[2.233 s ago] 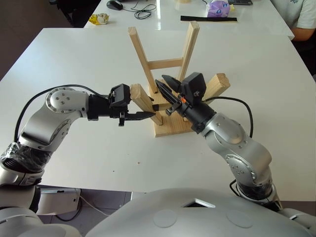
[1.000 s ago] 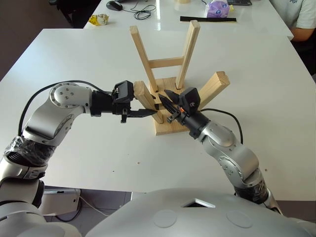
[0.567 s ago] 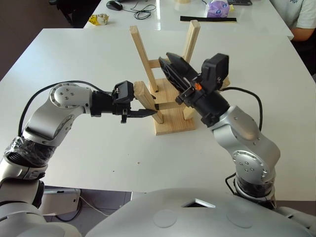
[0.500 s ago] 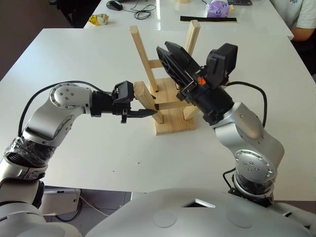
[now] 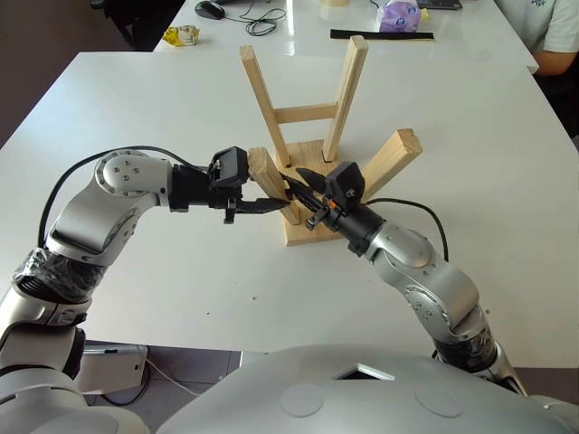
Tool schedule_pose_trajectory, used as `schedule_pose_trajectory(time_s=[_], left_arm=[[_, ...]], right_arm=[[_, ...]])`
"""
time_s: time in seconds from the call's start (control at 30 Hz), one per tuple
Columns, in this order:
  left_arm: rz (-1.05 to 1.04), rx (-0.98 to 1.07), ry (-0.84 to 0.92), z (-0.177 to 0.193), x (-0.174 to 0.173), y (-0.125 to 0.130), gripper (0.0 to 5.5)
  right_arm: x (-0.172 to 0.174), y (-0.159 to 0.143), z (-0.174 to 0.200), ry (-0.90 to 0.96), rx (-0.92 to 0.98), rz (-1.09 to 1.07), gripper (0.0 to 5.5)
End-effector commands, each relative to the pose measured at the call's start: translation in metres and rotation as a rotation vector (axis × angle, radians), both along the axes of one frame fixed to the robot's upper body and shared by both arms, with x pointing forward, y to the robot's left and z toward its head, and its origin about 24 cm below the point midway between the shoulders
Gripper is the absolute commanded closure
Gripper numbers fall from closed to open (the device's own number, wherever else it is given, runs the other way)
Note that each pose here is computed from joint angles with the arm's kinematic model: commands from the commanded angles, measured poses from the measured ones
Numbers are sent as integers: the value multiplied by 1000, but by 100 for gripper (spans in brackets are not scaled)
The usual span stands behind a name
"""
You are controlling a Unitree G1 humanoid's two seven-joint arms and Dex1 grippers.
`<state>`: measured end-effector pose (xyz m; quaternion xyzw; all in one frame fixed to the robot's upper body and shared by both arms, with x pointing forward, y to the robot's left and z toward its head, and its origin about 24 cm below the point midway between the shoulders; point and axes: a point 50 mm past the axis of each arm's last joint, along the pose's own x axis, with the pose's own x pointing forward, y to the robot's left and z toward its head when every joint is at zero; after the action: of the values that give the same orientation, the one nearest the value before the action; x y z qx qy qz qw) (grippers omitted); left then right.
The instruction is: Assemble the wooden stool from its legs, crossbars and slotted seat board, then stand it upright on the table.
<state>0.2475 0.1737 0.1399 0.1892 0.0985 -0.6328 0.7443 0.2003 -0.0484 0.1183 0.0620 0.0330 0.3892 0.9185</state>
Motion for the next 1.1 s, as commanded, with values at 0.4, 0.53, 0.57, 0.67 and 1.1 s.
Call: schedule_pose_trajectory(time_s=[0.4,0.53,0.57,0.67,1.1], left_arm=[[27,248,140,-32,-20,34,344],[-38,256,143,-27,-26,40,344],[-38,264,137,-26,-25,42,344],[7,276,101,-22,-16,49,344],[37,193,87,-28,-9,52,302]], right_arm=[[16,-124,190,-453,551,-35,439],[45,-179,169,-365,427,-276,439],[50,-186,158,-329,400,-319,439],[58,-185,119,-230,292,-374,439],[54,-144,27,-54,-6,-314,441]])
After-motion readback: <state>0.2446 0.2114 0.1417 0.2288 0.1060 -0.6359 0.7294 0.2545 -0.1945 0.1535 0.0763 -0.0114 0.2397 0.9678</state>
